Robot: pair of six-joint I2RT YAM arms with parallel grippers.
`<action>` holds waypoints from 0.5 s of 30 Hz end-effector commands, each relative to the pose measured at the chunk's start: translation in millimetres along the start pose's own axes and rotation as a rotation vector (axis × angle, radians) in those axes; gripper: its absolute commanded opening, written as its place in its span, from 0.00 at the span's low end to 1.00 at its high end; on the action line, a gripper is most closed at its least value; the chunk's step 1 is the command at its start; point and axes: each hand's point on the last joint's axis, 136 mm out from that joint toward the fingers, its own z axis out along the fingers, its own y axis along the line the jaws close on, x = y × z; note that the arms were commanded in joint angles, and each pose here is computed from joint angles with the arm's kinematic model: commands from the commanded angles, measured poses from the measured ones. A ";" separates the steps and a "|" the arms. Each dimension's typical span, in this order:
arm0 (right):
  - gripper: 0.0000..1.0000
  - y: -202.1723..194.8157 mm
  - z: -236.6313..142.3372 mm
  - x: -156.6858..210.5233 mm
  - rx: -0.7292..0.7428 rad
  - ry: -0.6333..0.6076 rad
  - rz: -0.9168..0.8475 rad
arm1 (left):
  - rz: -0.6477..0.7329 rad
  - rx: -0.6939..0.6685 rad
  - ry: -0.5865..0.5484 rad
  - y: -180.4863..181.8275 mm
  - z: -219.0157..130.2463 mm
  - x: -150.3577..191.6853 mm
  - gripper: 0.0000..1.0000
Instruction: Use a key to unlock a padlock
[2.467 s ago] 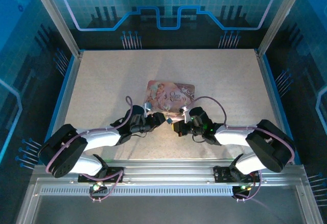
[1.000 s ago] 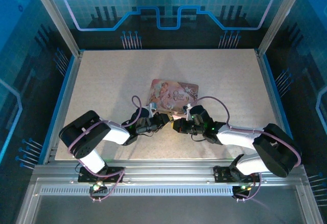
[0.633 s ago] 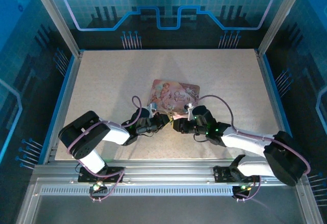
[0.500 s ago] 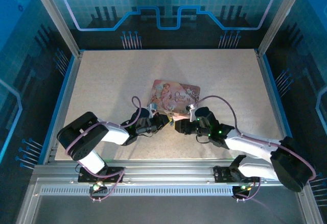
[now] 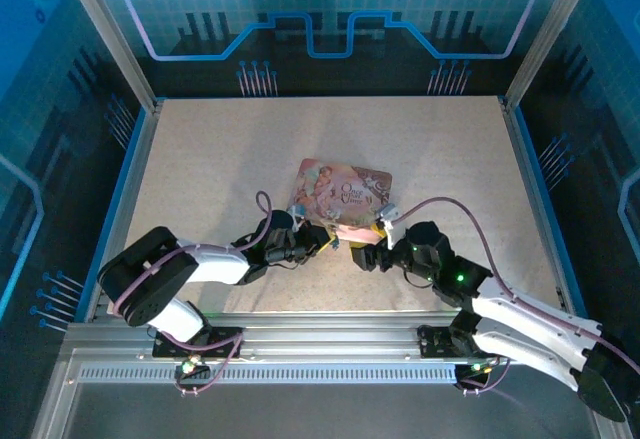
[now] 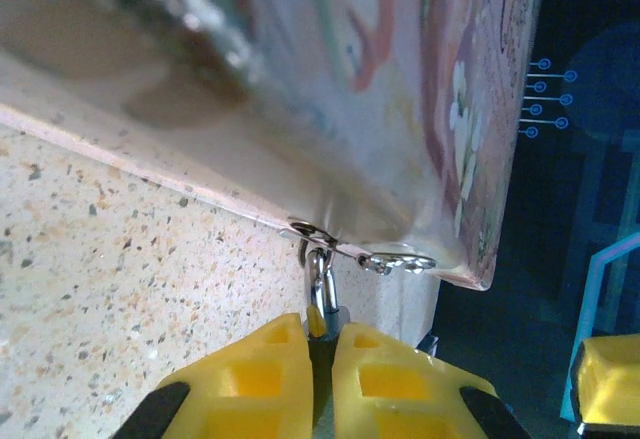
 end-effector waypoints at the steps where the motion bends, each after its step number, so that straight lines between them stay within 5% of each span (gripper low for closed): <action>1: 0.83 5.2 -2.2 12.1 -0.006 0.042 -0.221 | -0.049 0.062 0.007 -27.9 -5.0 1.2 0.00; 15: 0.88 25.6 18.3 22.3 0.022 0.075 -0.745 | -0.174 0.061 0.000 -37.1 -14.9 1.1 0.00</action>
